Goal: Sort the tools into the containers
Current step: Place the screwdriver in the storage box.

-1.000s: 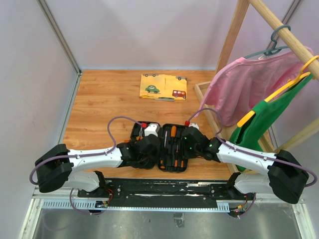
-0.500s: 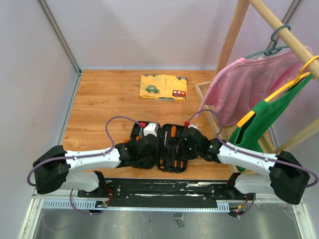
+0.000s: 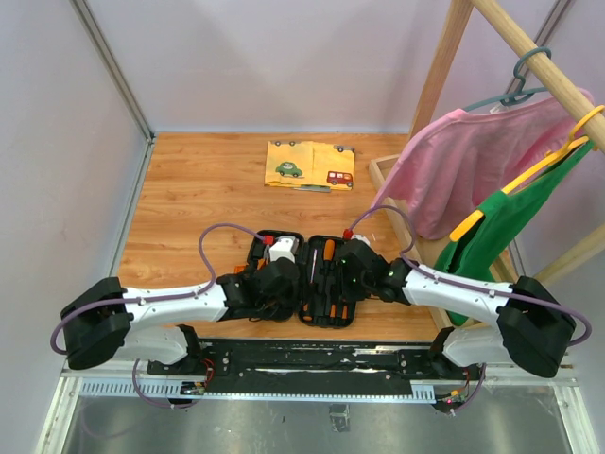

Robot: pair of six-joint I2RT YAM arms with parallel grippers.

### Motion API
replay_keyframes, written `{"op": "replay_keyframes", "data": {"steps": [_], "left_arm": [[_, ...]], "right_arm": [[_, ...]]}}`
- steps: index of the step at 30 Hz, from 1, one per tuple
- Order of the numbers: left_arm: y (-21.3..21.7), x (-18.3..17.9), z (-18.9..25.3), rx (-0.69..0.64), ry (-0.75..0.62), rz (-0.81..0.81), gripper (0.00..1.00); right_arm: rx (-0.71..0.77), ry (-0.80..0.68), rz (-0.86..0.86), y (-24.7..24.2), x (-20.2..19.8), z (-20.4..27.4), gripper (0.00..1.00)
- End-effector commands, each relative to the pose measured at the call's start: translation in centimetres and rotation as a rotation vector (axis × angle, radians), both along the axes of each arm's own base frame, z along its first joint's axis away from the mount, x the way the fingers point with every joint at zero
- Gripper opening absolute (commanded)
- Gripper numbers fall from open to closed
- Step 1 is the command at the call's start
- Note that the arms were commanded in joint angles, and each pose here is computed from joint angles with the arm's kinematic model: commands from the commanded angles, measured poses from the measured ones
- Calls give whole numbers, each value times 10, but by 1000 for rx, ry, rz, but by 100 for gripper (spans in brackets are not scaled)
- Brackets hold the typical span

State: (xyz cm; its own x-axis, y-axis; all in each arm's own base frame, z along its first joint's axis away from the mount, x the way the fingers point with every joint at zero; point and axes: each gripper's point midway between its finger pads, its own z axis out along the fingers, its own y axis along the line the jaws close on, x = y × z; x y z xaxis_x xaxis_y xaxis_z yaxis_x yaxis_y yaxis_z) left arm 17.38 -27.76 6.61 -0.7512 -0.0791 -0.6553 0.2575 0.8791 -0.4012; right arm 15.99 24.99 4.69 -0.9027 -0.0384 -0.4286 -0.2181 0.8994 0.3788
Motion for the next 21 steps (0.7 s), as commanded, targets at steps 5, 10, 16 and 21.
{"op": "replay_keyframes", "data": {"steps": [5, 10, 16, 21], "left_arm": [[5, -1, 4, -8, -21, 7, 55], [6, -2, 3, -4, -21, 5, 55], [5, -2, 2, 1, -22, 1, 55], [8, -2, 2, 0, -25, 11, 54]], "right_arm": [[-96, -30, -2, -4, 6, -1, 22], [-166, -23, 11, -7, 4, -6, 19], [-275, -3, 50, -13, 0, -11, 8], [-369, 46, 89, -20, -10, -24, 1]]}}
